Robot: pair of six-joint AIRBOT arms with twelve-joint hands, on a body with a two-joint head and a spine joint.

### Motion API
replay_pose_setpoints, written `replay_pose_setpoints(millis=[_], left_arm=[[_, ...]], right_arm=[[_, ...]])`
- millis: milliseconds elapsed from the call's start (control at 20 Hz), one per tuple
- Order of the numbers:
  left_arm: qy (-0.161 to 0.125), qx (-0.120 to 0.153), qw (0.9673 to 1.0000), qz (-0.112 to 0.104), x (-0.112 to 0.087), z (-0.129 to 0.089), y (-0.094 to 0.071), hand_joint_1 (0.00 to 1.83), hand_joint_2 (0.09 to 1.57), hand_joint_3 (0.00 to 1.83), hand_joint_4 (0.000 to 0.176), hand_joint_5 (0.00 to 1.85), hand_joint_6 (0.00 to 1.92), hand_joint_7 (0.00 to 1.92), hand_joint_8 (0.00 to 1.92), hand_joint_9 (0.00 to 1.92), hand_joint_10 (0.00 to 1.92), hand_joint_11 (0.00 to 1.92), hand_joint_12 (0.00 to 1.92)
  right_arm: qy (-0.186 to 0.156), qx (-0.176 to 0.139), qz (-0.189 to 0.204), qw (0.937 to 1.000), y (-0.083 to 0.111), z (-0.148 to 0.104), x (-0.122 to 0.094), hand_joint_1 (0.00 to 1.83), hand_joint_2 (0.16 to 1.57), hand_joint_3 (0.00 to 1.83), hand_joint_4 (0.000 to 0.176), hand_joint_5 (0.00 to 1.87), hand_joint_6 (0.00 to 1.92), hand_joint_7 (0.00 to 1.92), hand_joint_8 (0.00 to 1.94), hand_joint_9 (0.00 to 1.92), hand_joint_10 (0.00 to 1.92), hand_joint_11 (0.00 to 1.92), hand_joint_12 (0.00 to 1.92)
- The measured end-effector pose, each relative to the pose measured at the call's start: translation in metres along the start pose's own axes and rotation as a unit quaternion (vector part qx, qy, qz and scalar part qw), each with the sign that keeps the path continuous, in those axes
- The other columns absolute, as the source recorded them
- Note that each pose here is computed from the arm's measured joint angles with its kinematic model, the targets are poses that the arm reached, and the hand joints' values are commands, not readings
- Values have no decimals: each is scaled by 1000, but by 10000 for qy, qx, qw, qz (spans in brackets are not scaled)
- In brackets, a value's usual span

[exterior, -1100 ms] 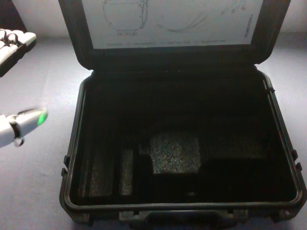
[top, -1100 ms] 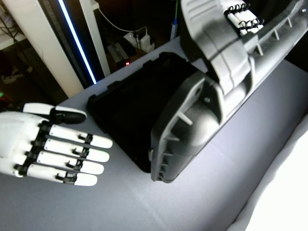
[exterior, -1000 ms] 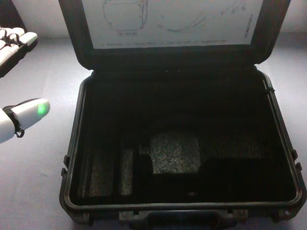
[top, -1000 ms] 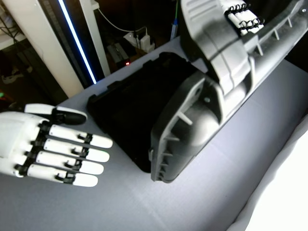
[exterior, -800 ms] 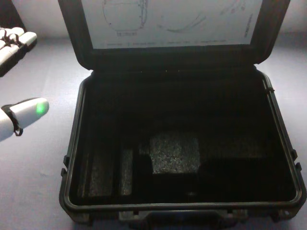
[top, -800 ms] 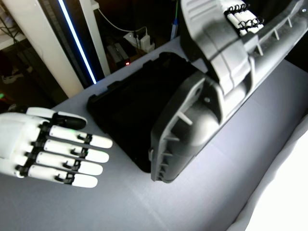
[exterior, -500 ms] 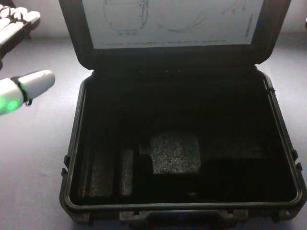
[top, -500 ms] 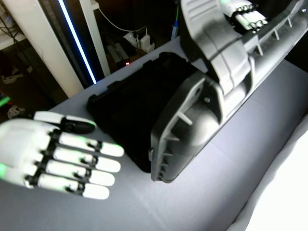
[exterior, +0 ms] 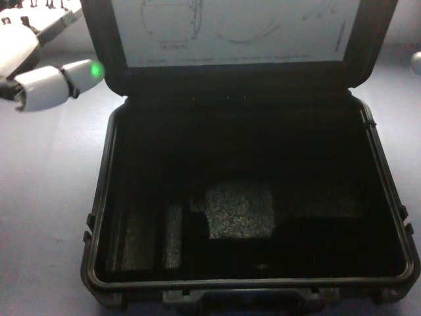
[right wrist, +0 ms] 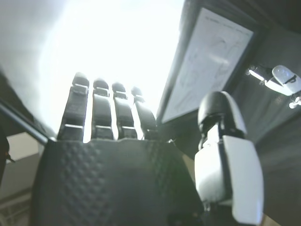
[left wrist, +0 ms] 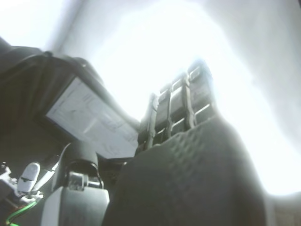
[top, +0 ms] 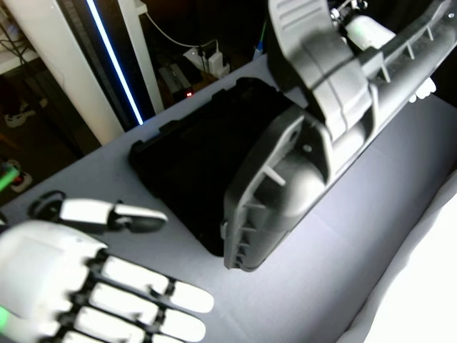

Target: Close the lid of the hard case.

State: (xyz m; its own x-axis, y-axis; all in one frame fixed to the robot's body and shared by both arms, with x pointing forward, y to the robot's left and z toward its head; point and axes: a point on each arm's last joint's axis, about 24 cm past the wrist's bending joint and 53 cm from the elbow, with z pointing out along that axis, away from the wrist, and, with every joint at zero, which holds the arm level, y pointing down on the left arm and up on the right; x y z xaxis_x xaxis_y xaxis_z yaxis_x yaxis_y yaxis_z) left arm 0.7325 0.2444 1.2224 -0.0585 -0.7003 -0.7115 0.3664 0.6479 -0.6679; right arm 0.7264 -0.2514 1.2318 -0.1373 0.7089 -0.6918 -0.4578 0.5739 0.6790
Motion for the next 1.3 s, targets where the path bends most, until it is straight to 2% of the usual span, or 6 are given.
replay_pose_setpoints(millis=[300,350,550,800,1250,1300], left_arm=[[60,69,10000,36,-2,19,-9,0,1208,0,0,114,10,78,7,22,6,15,7],[83,137,9998,71,-2,23,-15,0,1219,0,9,115,10,78,7,22,5,13,6],[237,356,9989,211,6,30,-33,0,1323,15,0,118,3,88,2,48,4,28,13],[432,314,9982,255,15,12,-31,0,1317,6,0,98,5,87,6,48,4,7,4],[462,589,9964,401,15,-23,-44,0,1312,3,0,101,3,92,3,74,9,40,20],[448,606,9964,378,15,-25,-45,0,1303,0,0,103,4,99,6,80,10,47,23]], right_arm=[[116,-37,-96,9999,7,22,5,203,1216,0,0,0,0,0,0,0,0,0,0],[155,-65,-127,9998,9,25,8,178,1209,0,0,0,0,0,0,0,0,0,0],[223,-140,-174,9995,15,28,12,199,1205,0,0,0,0,0,0,0,0,0,0],[337,-209,-56,9992,25,25,24,228,1216,0,0,0,0,0,0,0,0,0,0],[252,-669,225,9972,49,-11,35,265,1220,5,0,0,0,0,0,0,0,55,25],[239,-686,246,9971,49,-13,35,225,1231,8,9,0,0,0,0,3,1,74,34]])
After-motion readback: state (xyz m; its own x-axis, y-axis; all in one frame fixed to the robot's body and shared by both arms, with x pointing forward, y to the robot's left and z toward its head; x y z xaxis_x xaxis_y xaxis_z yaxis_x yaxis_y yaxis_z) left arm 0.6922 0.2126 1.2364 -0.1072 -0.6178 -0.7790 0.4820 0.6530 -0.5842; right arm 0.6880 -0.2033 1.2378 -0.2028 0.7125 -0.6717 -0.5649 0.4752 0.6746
